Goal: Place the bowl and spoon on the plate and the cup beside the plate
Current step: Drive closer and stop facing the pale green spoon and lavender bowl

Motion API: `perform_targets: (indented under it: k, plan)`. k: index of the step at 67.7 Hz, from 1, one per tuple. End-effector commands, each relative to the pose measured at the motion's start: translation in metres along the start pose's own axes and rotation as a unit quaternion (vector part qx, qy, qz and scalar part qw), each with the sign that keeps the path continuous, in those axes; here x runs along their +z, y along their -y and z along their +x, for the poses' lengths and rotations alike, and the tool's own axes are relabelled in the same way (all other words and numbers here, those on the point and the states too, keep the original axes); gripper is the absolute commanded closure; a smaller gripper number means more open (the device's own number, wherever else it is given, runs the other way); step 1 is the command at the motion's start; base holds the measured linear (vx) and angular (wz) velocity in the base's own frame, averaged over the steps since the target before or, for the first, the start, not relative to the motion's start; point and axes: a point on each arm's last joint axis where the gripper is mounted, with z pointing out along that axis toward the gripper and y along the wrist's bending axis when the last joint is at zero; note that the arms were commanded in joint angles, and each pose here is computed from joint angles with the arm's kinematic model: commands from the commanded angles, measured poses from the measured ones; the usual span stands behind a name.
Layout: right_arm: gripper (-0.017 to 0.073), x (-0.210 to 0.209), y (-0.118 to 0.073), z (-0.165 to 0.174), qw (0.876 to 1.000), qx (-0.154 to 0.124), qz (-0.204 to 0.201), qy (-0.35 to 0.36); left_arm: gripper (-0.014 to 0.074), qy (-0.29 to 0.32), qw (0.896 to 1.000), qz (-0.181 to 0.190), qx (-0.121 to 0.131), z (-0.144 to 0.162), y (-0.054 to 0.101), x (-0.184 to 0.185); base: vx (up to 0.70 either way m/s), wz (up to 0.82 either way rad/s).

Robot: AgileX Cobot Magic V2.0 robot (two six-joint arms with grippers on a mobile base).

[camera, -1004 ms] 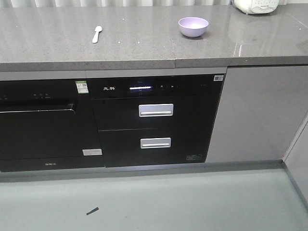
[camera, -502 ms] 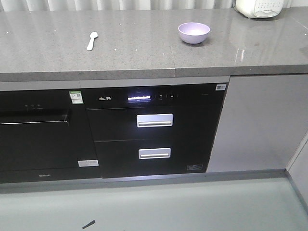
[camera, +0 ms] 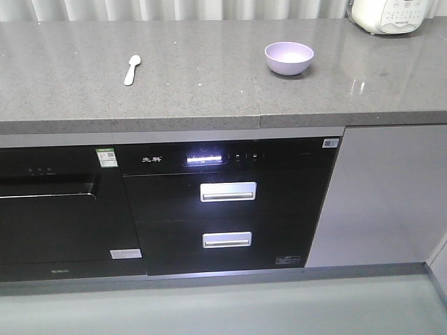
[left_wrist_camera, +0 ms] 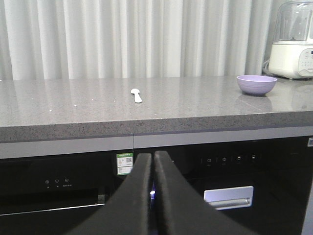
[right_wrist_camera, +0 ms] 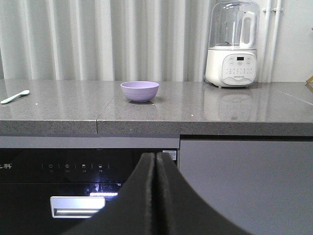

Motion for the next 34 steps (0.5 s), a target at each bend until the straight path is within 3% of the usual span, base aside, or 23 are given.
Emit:
perform_targets:
  k: [1, 34]
  plan:
    - [0.0570, -0.0004, 0.0005, -0.0040, 0.999, -0.006, 0.004, 0.036, 0.0600, 0.053, 0.999, 0.003, -0.001, -0.0135, 0.0011, -0.0023, 0.14, 0.03]
    - [0.0570, -0.0004, 0.0005, -0.0040, 0.999, -0.006, 0.004, 0.036, 0.0600, 0.053, 0.999, 0.005, -0.001, -0.0135, 0.0012, -0.0023, 0.15, 0.03]
